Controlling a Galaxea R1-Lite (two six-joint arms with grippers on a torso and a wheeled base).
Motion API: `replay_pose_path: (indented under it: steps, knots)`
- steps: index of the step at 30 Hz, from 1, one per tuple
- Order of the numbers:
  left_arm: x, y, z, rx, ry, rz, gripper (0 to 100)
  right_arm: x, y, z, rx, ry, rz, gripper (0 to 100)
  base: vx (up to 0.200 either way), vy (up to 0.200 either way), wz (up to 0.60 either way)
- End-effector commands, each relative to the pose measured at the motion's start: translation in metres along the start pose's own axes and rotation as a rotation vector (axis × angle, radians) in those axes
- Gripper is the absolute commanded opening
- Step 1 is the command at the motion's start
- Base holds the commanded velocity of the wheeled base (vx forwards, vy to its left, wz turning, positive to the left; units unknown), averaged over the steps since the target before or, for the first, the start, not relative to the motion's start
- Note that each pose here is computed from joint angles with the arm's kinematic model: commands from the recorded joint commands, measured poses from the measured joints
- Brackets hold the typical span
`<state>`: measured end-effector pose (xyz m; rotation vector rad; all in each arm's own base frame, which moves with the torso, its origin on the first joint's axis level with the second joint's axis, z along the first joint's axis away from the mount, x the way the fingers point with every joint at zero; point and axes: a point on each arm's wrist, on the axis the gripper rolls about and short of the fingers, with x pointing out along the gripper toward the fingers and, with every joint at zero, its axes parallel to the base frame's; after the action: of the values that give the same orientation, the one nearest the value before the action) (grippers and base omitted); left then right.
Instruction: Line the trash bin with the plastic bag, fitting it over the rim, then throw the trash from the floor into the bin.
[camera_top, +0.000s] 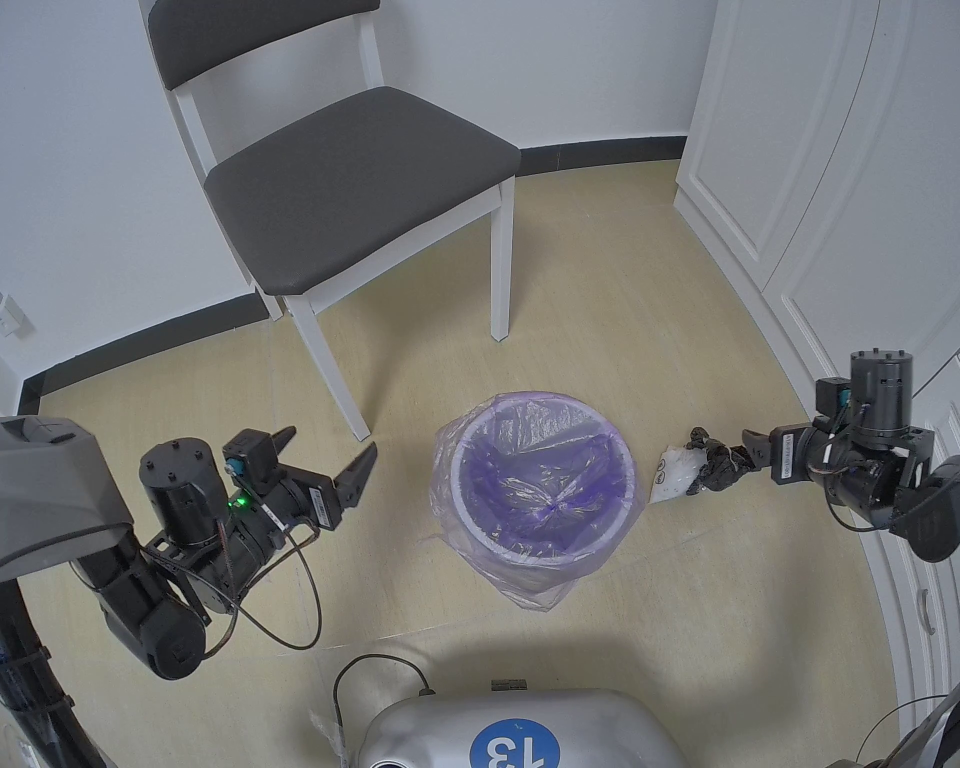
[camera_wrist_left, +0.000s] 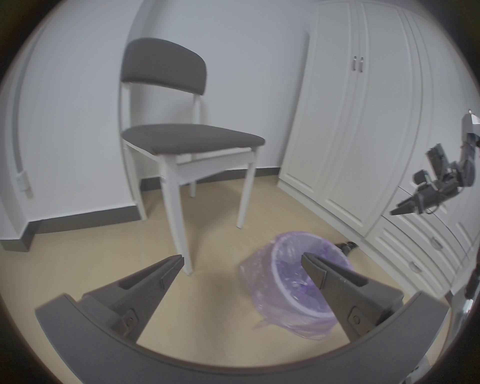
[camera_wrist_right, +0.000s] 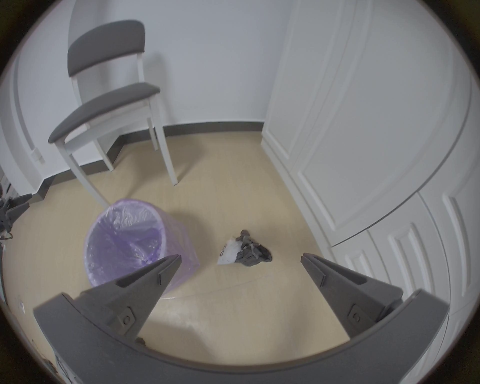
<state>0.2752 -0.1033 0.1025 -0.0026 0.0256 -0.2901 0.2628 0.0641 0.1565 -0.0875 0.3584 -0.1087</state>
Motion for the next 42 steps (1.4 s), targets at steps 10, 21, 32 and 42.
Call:
replay_pose_path:
  steps: [10,21,32,42]
  knots:
    - [-0.024,-0.002,0.033,-0.029,-0.007,0.029,100,-0.019,-0.020,0.020,0.021,-0.239,0.126,100,0.000,0.000,0.00]
    - [-0.025,-0.008,0.040,-0.031,-0.031,0.007,100,0.015,-0.033,0.032,-0.118,-0.031,0.052,100,0.000,0.000,0.00]
    - [-0.032,-0.016,0.041,-0.036,-0.035,-0.036,100,0.072,-0.008,0.057,0.050,0.521,0.042,100,0.000,0.000,0.00]
    - [-0.037,-0.021,0.035,-0.034,-0.010,-0.057,100,0.127,-0.021,-0.006,0.145,0.369,0.037,100,0.000,0.000,0.00]
